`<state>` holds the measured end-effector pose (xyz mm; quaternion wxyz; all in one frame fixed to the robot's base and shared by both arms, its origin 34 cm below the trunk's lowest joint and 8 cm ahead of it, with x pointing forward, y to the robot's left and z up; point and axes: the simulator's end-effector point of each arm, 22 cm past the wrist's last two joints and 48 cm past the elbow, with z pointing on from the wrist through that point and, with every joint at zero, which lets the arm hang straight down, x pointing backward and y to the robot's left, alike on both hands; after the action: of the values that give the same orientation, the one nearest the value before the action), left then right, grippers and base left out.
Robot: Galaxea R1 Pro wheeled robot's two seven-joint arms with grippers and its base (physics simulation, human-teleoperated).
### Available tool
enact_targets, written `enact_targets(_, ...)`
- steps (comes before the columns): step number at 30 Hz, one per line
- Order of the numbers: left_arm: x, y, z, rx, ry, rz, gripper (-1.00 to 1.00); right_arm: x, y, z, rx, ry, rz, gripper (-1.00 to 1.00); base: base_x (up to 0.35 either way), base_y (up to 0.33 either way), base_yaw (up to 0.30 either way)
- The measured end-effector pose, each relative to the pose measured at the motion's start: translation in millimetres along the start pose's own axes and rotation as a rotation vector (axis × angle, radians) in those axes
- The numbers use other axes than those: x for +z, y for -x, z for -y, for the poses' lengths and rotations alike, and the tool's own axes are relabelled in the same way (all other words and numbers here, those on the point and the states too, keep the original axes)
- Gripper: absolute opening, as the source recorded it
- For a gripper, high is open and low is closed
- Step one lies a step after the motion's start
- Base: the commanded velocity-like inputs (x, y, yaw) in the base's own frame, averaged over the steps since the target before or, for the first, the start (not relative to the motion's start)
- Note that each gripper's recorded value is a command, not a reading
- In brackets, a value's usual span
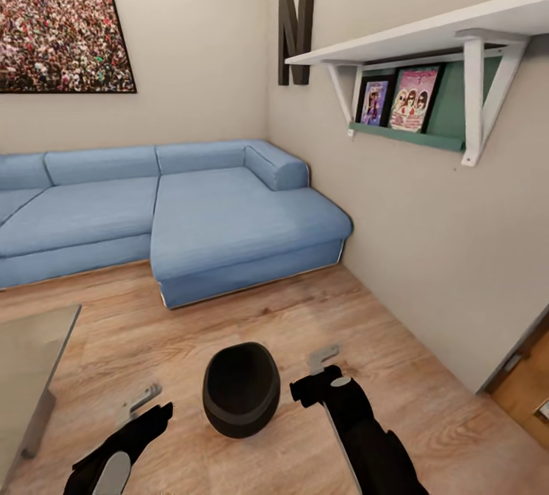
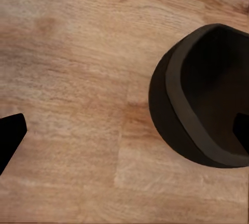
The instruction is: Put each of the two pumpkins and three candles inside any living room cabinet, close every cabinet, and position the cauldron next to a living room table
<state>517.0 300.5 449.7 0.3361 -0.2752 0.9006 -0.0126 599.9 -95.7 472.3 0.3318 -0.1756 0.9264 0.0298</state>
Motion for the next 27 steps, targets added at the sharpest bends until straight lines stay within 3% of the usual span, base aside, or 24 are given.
enact_targets(3, -1.2, -5, 15, 0.014, -0.027, -0.014, 1.0, 5.3, -11, -3, -0.001, 0.008, -0.028, 1.0, 0.007, 0.006, 0.3)
enact_targets(6, -6.9, -20, 56, 0.077, -0.089, -0.031, 1.0, 8.6, -19, -5, 0.0, 0.012, -0.048, 1.0, 0.001, 0.001, 0.3)
enact_targets(10, -9.2, -23, 70, 0.099, -0.116, -0.032, 1.0, 9.3, -18, -5, 0.001, 0.014, -0.04, 1.0, 0.0, 0.0, 0.3)
enact_targets(12, -10.2, -28, 78, 0.117, -0.131, -0.039, 1.0, 9.6, -12, -4, 0.011, 0.013, -0.011, 1.0, 0.0, 0.0, 0.3)
enact_targets(13, -9.0, -31, 86, 0.136, -0.141, -0.044, 1.0, 9.6, -3, 0, 0.028, 0.0, 0.032, 1.0, 0.0, 0.0, 0.3)
enact_targets(14, -3.7, -39, 102, 0.186, -0.152, -0.059, 1.0, 8.6, 16, 9, 0.085, -0.036, 0.124, 1.0, 0.0, 0.0, 0.3)
enact_targets(15, -1.3, -43, 106, 0.221, -0.147, -0.059, 1.0, 9.0, 20, 13, 0.121, -0.052, 0.151, 1.0, 0.0, 0.0, 0.28)
enact_targets(19, 2.0, -46, 111, 0.275, -0.134, -0.048, 1.0, 15.2, 12, 11, 0.189, -0.058, 0.153, 1.0, 0.058, -0.023, 0.098)
enact_targets(20, 1.9, -47, 113, 0.28, -0.137, -0.048, 1.0, 16.7, 10, 1, 0.178, -0.046, 0.147, 1.0, 0.249, -0.1, 0.007)
enact_targets(27, 2.4, -47, 113, 0.28, -0.136, -0.048, 1.0, 17.1, 10, -6, 0.162, -0.037, 0.145, 1.0, 0.296, -0.136, 0.002)
